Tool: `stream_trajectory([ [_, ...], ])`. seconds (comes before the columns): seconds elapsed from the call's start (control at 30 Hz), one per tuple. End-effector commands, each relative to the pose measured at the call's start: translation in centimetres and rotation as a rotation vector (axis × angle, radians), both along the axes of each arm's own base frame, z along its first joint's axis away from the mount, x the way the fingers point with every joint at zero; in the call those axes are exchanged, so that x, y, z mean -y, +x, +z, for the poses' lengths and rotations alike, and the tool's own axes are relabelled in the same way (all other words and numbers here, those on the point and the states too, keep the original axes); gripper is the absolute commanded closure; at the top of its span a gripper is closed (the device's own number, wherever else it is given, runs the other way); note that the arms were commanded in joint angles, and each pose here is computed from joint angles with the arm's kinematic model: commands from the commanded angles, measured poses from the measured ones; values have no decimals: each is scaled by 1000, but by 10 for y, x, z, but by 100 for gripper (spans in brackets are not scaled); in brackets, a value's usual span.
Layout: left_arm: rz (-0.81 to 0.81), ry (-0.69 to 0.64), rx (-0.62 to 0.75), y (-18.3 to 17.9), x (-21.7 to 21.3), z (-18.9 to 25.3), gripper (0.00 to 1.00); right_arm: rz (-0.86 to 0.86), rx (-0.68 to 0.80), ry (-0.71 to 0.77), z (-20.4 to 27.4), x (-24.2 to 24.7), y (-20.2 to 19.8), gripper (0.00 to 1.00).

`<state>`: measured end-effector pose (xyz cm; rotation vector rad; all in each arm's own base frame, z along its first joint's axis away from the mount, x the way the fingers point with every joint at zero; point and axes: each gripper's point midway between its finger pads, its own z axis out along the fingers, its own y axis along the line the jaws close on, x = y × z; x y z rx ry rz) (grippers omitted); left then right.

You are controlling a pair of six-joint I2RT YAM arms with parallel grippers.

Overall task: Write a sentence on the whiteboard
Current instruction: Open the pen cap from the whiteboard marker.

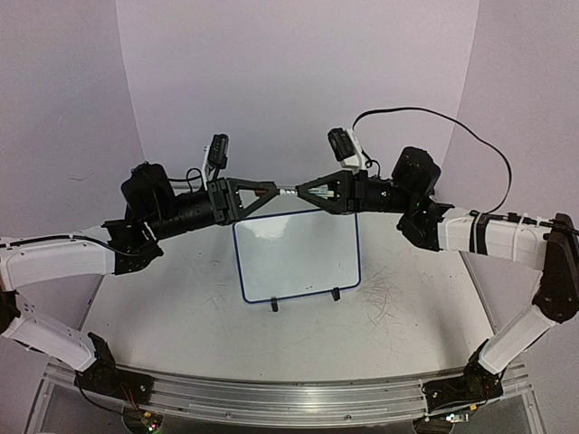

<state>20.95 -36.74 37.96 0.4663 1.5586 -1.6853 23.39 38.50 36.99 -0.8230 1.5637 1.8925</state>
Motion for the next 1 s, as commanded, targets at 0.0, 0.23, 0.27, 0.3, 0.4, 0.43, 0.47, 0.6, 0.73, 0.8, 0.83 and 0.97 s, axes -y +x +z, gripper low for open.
stream_trajectory([
  [0.0, -12, -42, 34, -2, -1, 14, 100, 32, 48, 38, 11, 0, -8, 84],
  [0.23, -11, -43, 33, -1, 0, 15, 100, 47, 59, 44, 15, 0, -12, 100],
  [0.27, -9, -44, 33, -1, 0, 15, 100, 47, 61, 45, 15, 1, -12, 100],
  [0.3, -7, -44, 32, 0, 0, 15, 100, 47, 62, 46, 15, 1, -13, 100],
  [0.4, 15, -50, 33, 1, -4, 16, 100, 33, 78, 52, 17, 6, -14, 100],
  [0.43, 25, -55, 39, 1, -7, 18, 100, 21, 92, 59, 19, 9, -14, 100],
  [0.47, 34, -59, 43, 1, -10, 20, 100, 2, 104, 64, 21, 14, -13, 100],
  [0.6, 101, -66, 50, 8, -35, 20, 100, -90, 155, 68, 20, 48, -5, 100],
  [0.73, 200, -43, 40, 25, -72, 13, 100, -245, 194, 45, 4, 103, 13, 100],
  [0.8, 234, -40, 39, 30, -88, 12, 100, -311, 205, 33, -3, 127, 18, 100],
  [0.83, 250, -24, 31, 33, -93, 8, 100, -345, 211, 20, -7, 136, 21, 100],
  [0.97, 424, 106, -41, 57, -116, -17, 100, -558, 234, -167, -30, 158, 45, 100],
])
